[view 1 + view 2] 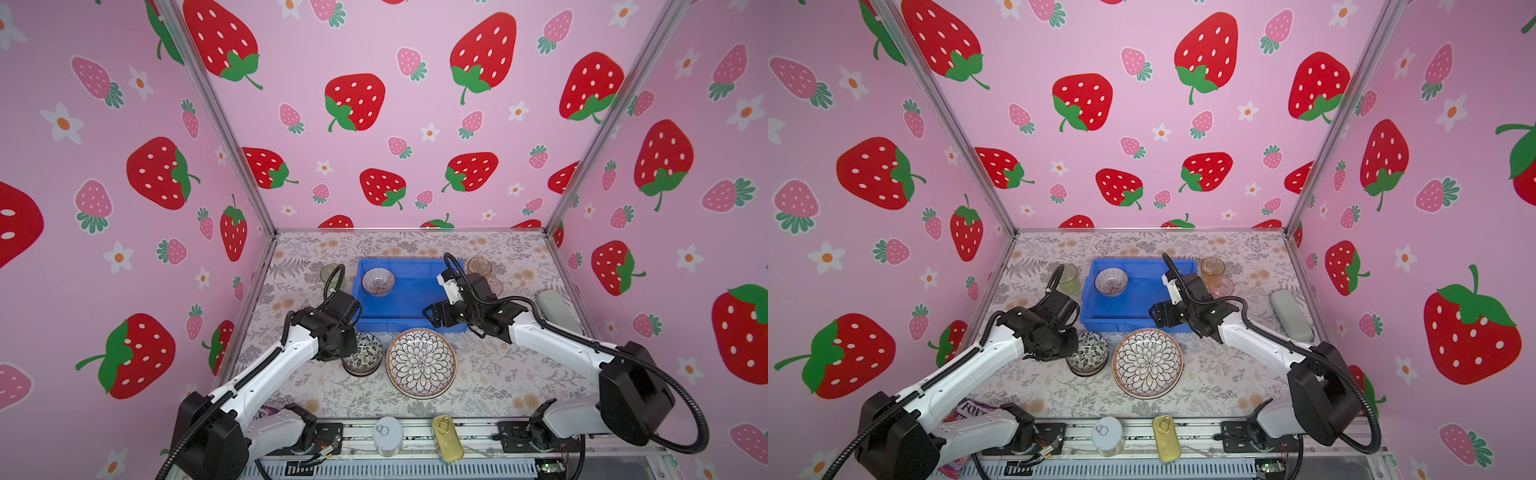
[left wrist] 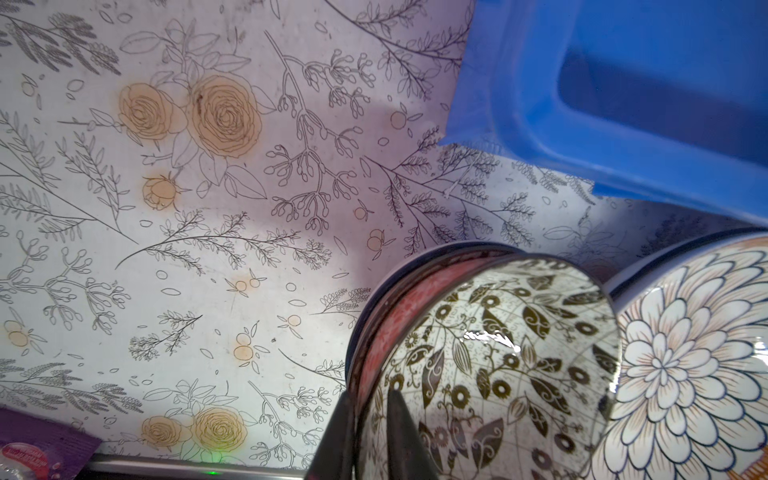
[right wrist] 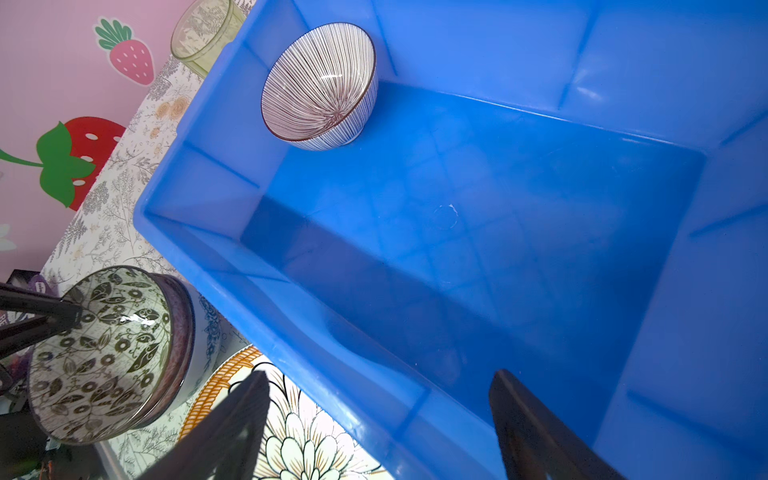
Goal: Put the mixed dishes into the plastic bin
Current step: 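Close left gripper on the leaf-patterned bowl rim and lift slightly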
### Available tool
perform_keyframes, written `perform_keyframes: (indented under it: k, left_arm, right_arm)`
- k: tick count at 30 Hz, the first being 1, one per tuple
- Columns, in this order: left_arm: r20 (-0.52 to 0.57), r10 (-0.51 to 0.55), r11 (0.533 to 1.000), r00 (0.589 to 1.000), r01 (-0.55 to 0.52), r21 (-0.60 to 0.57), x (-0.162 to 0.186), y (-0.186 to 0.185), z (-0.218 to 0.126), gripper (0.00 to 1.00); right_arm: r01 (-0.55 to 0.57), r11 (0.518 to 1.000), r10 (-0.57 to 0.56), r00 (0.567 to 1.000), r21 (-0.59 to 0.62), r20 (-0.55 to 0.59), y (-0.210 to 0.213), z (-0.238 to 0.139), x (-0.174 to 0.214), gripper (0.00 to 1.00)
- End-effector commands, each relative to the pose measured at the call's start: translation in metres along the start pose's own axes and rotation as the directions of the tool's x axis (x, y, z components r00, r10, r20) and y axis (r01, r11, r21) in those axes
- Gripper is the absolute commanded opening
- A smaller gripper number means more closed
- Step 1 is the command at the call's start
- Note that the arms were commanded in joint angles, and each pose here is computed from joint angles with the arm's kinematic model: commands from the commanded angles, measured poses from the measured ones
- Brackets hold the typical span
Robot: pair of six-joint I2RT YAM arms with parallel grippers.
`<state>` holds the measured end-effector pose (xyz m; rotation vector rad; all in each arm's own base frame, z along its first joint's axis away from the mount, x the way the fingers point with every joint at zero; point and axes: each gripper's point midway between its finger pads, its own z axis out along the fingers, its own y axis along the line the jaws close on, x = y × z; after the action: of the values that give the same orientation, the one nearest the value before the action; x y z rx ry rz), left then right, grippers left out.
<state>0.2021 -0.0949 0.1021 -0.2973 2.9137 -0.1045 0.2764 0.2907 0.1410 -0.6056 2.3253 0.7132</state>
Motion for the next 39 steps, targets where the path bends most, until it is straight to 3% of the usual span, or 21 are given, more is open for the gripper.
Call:
perform_keyframes:
  k: [1,13,22,32,39]
  left_arm:
    - [0.01,0.014,1.0,1.0,-0.014,-0.026,-0.004,0.001,-0.007,0.18]
    - [-0.012,0.036,0.998,0.999,-0.037,-0.05,-0.002,0.0,-0.001,0.17]
    - [-0.003,0.039,0.998,0.999,-0.039,-0.056,-0.004,0.0,-0.005,0.03]
    - [0.021,0.017,1.0,1.0,-0.017,-0.013,-0.003,-0.003,-0.016,0.0]
    - [0.062,-0.022,0.995,0.998,0.016,0.094,-0.004,-0.016,-0.026,0.0]
  right_arm:
    - [-0.001,1.0,0.001,1.0,-0.006,0.007,-0.001,0.0,0.0,0.86]
    - [-0.004,1.0,0.004,1.0,0.0,0.006,-0.004,-0.002,0.003,0.85]
    - [-0.007,1.0,0.007,1.0,0.0,0.016,-0.004,-0.006,0.002,0.85]
    - [-0.003,1.0,0.004,1.0,-0.005,0.028,-0.002,-0.011,-0.002,0.85]
    - [-0.015,1.0,0.016,0.999,-0.023,0.03,0.003,-0.016,-0.006,0.86]
